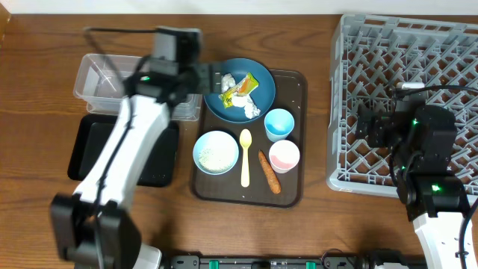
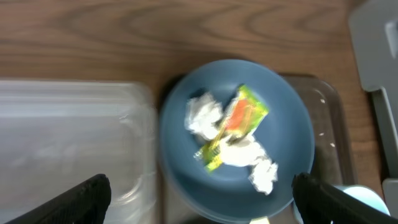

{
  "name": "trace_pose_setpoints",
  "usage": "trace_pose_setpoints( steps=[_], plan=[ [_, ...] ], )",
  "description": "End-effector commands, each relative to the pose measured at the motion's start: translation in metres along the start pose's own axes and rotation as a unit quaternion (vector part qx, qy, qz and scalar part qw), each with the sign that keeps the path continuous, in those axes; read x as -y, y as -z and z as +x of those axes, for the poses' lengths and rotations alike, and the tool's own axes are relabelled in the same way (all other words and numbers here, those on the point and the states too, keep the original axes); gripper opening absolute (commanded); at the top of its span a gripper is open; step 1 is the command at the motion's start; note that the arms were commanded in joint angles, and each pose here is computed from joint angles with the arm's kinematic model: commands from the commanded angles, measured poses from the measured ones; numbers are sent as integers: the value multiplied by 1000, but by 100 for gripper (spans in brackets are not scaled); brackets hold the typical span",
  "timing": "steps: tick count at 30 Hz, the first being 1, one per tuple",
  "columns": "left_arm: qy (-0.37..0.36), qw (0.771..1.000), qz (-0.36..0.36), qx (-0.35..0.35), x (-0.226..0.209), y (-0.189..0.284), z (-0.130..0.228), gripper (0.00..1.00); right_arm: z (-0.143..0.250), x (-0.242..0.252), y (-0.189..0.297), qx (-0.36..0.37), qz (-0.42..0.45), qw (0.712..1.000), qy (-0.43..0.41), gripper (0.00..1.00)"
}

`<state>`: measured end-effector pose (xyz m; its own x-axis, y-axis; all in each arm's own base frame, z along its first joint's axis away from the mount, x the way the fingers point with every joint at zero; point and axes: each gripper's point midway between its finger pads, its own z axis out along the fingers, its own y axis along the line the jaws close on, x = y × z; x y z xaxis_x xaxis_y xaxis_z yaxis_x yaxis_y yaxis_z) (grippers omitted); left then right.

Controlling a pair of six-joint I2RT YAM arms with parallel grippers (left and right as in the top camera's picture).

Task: Sort waste into correct bins and load items into the dishwasher rack
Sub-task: 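Reach left gripper to blue bowl and grasp crumpled white tissue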

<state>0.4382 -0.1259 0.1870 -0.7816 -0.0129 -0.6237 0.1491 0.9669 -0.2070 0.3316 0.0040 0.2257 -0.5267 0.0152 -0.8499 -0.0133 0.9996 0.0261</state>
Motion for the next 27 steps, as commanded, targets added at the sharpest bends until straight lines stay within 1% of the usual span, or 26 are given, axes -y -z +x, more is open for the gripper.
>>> trace_pose_setpoints(
  steps=[1,6,10,13,17,21,25,27],
  plan=[
    [-21,999,19,-25,26,-33,13,95,-12,-3,4,13,-5,1000,6,97],
    [-28,997,33,-56,50,-78,38,94,-12,-3,4,13,-5,1000,6,97],
    [-21,996,35,-75,60,-101,55,92,-12,-3,4,12,-5,1000,6,97],
    [-24,995,35,-89,63,-115,67,86,-11,-3,4,12,-5,1000,6,97],
    [-2,994,29,-108,61,-130,81,80,-11,-3,4,12,-5,1000,6,97],
    [0,992,28,-126,62,-138,94,73,-11,-3,4,11,-5,1000,6,97],
    [-4,990,29,-136,67,-141,102,71,-11,-3,4,11,-5,1000,6,96],
    [-7,990,30,-137,70,-141,104,62,-11,-3,4,11,-5,1000,6,96]
  ],
)
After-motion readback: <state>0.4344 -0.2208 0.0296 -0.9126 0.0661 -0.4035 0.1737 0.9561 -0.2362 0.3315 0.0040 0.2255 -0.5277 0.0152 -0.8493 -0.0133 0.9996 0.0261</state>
